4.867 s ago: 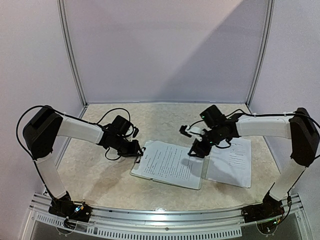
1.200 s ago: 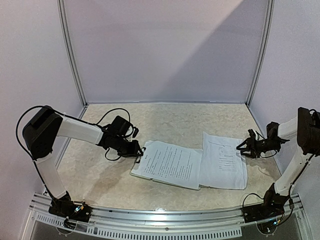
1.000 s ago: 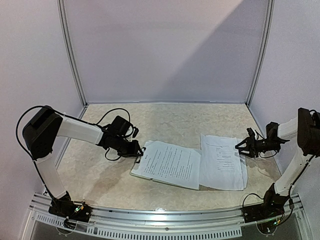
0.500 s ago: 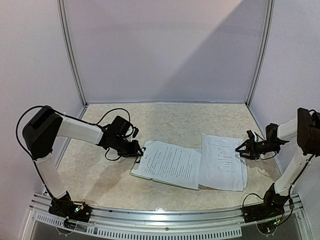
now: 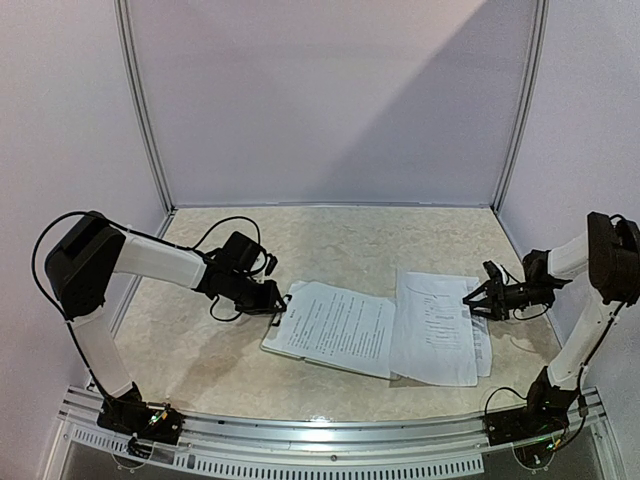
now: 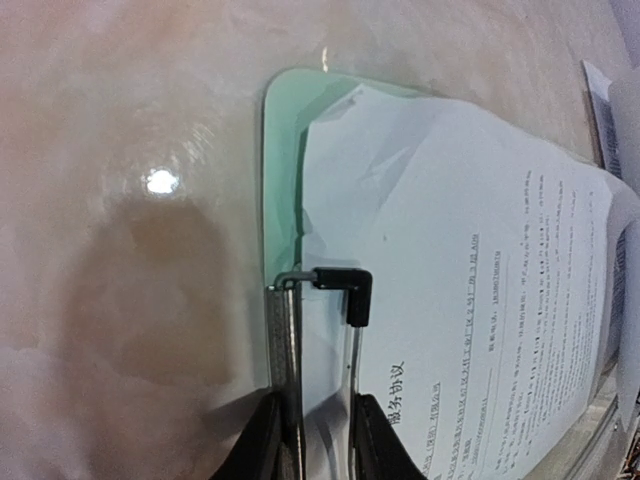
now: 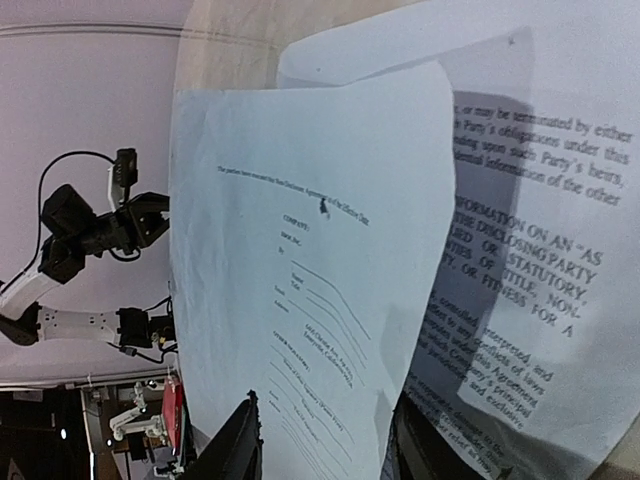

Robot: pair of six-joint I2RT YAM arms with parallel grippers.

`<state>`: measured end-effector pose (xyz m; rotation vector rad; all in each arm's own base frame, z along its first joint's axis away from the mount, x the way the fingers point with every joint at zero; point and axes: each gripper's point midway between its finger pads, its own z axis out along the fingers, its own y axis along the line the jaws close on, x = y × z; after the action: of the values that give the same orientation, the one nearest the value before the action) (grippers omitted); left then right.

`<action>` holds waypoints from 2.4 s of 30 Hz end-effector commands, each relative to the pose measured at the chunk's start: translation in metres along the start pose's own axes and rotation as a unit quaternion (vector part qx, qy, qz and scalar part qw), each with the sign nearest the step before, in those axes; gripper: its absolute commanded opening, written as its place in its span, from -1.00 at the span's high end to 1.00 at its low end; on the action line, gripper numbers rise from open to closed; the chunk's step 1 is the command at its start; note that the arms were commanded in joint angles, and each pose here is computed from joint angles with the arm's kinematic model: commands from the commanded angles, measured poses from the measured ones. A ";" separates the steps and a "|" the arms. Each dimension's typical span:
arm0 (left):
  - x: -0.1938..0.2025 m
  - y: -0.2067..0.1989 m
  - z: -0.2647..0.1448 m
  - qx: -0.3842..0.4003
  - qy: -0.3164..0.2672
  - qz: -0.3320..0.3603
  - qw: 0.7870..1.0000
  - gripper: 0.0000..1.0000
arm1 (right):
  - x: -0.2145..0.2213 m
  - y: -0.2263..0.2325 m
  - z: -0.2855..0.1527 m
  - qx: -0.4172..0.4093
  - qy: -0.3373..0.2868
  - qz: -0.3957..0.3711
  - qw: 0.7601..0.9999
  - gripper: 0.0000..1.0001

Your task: Put the files into the folder

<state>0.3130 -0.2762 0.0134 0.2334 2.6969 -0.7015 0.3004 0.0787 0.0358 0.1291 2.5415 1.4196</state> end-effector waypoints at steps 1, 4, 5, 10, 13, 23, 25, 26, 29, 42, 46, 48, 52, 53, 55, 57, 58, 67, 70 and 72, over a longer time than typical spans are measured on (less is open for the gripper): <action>0.051 0.018 0.012 -0.029 0.088 -0.013 0.996 1.00 | 0.009 0.029 -0.002 -0.067 -0.002 -0.037 0.997 0.14; 0.051 0.018 0.011 -0.029 0.088 -0.012 0.996 1.00 | 0.012 0.028 -0.002 -0.065 0.003 -0.050 0.997 0.14; 0.051 0.018 0.011 -0.030 0.088 -0.011 0.996 1.00 | 0.013 0.025 -0.001 -0.057 0.004 -0.046 0.997 0.14; 0.049 0.017 0.012 -0.029 0.087 -0.012 0.996 1.00 | 0.019 -0.018 0.005 0.056 0.019 -0.016 0.998 0.16; 0.048 0.017 0.013 -0.029 0.087 -0.012 0.996 1.00 | 0.023 -0.036 0.006 0.098 0.032 0.011 0.995 0.16; 0.050 0.019 0.015 -0.032 0.091 -0.013 0.995 1.00 | 0.013 -0.022 0.008 0.073 0.028 -0.025 0.997 0.95; 0.050 0.018 0.015 -0.031 0.091 -0.013 0.995 1.00 | 0.001 -0.011 -0.003 0.091 0.011 -0.063 0.994 1.00; 0.050 0.019 0.015 -0.032 0.092 -0.013 0.995 1.00 | -0.006 -0.005 -0.009 0.101 0.004 -0.085 0.991 1.00; 0.050 0.018 0.015 -0.031 0.092 -0.012 0.995 1.00 | -0.030 0.029 -0.035 0.128 -0.030 -0.166 0.977 1.00; 0.045 0.016 0.015 -0.028 0.087 -0.011 0.996 1.00 | 0.017 0.199 -0.057 -0.027 0.041 -0.426 0.903 1.00; 0.046 0.016 0.016 -0.029 0.088 -0.012 0.996 1.00 | 0.056 0.231 -0.035 -0.073 0.126 -0.460 0.876 1.00; 0.046 0.016 0.016 -0.029 0.088 -0.013 0.996 1.00 | 0.074 0.244 -0.029 -0.098 0.167 -0.463 0.865 1.00; 0.046 0.016 0.015 -0.031 0.087 -0.012 0.996 1.00 | 0.081 0.265 -0.017 -0.123 0.197 -0.468 0.853 1.00; 0.046 0.016 0.015 -0.031 0.087 -0.012 0.996 1.00 | 0.085 0.271 -0.015 -0.123 0.203 -0.477 0.846 1.00; 0.047 0.017 0.015 -0.033 0.087 -0.012 0.996 1.00 | 0.095 0.281 -0.008 -0.126 0.223 -0.485 0.836 1.00; 0.047 0.017 0.015 -0.032 0.087 -0.013 0.996 1.00 | 0.111 0.289 -0.002 -0.141 0.244 -0.476 0.833 1.00; 0.048 0.017 0.015 -0.031 0.088 -0.012 0.996 1.00 | 0.120 0.290 0.001 -0.147 0.257 -0.470 0.831 1.00; 0.047 0.018 0.013 -0.036 0.087 -0.009 0.996 1.00 | 0.148 0.285 0.002 -0.159 0.290 -0.448 0.831 1.00; 0.047 0.018 0.013 -0.037 0.087 -0.010 0.995 1.00 | 0.155 0.282 0.005 -0.147 0.306 -0.455 0.823 1.00; 0.045 0.017 0.013 -0.037 0.086 -0.010 0.996 1.00 | 0.159 0.283 0.009 -0.141 0.315 -0.463 0.817 1.00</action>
<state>0.3137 -0.2777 0.0134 0.2385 2.7143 -0.6974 0.1626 0.2669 0.2459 -1.5728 2.0471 1.4350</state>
